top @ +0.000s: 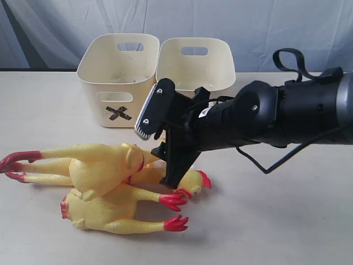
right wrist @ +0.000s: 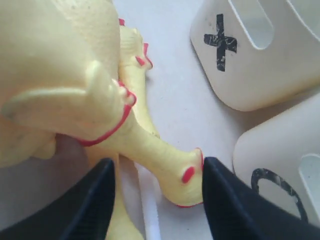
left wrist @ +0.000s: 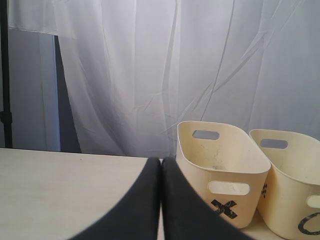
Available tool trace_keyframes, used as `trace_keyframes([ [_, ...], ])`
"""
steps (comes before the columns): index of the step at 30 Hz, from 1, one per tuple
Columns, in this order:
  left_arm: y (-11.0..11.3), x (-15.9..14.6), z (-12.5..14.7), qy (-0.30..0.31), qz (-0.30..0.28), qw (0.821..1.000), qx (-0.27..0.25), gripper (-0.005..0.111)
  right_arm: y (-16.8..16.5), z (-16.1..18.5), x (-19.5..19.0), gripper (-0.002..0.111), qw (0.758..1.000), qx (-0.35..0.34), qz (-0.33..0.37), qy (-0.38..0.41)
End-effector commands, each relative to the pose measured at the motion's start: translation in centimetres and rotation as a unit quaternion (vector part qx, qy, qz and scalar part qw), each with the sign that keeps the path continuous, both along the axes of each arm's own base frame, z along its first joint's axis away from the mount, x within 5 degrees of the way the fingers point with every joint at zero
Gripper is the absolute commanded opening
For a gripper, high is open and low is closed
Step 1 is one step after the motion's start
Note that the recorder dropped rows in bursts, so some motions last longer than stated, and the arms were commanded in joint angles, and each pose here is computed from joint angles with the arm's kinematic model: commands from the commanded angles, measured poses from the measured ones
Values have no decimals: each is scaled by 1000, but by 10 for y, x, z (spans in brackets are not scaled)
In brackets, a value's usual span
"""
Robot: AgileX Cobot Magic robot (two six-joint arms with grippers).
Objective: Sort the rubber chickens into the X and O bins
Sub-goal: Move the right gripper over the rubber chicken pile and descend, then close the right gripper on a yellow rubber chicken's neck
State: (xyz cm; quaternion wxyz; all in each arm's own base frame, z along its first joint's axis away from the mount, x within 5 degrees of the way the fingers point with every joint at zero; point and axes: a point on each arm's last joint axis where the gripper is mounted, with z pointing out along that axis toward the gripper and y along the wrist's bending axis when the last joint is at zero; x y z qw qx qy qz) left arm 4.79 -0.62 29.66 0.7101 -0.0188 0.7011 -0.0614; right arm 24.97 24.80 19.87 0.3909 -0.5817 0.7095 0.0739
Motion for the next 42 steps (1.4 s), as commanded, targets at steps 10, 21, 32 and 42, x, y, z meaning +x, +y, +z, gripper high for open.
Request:
trace_keyframes([
  [10, 0, 0, 3, -6, -1, 1000, -8, 0, 3, -22, 8, 51, 985, -113, 108, -70],
  [21, 0, 0, 3, -6, -2, 1000, -9, 0, 6, -38, 14, 37, 984, -121, 102, -76],
  [32, 0, 0, 3, -6, -2, 1000, -10, 0, 6, -37, 15, 33, 985, -120, 101, -80],
  [42, 0, 0, 3, -6, -2, 1000, -10, 0, 5, -37, 12, 33, 980, -136, 123, -80],
])
